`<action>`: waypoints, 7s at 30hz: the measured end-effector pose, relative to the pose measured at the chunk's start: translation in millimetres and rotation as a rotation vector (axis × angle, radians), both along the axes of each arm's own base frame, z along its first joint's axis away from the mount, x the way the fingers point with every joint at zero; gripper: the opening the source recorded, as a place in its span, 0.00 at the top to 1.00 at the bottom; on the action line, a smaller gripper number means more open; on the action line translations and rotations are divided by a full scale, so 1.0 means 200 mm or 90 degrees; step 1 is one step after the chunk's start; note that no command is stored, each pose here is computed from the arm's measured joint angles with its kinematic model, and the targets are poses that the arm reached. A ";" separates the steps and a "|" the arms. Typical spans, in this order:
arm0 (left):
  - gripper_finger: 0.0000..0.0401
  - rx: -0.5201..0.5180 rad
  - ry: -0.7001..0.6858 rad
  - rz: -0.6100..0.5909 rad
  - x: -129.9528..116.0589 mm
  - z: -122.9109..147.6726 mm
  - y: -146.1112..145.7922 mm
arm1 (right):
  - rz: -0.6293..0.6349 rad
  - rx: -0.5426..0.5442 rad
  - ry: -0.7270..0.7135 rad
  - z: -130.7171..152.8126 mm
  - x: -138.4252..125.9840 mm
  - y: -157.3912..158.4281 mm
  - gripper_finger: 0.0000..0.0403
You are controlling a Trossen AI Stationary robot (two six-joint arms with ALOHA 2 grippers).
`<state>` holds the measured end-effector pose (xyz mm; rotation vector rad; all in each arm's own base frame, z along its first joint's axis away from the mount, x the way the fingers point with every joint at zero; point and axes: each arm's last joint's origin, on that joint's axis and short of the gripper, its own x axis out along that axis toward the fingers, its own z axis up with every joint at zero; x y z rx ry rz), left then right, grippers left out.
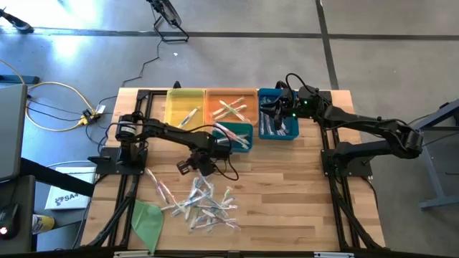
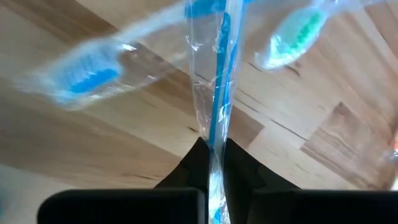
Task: Pick & Place Toothbrushes
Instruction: Put the blue toothbrush into the yellow bin
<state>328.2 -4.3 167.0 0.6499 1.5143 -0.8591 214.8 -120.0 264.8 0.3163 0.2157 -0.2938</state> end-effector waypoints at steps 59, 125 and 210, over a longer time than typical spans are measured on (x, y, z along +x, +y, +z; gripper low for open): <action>0.97 0.118 -0.129 0.938 -0.23 0.74 1.18 | 0.162 -0.009 -0.072 0.11 -0.07 0.08 0.79; 0.97 0.067 -0.216 1.279 -0.71 0.33 0.95 | 0.065 -0.034 -0.045 0.10 -0.07 0.06 0.79; 0.66 0.091 -0.340 1.138 -0.48 0.55 1.29 | 0.064 -0.013 -0.021 0.08 -0.08 0.06 0.79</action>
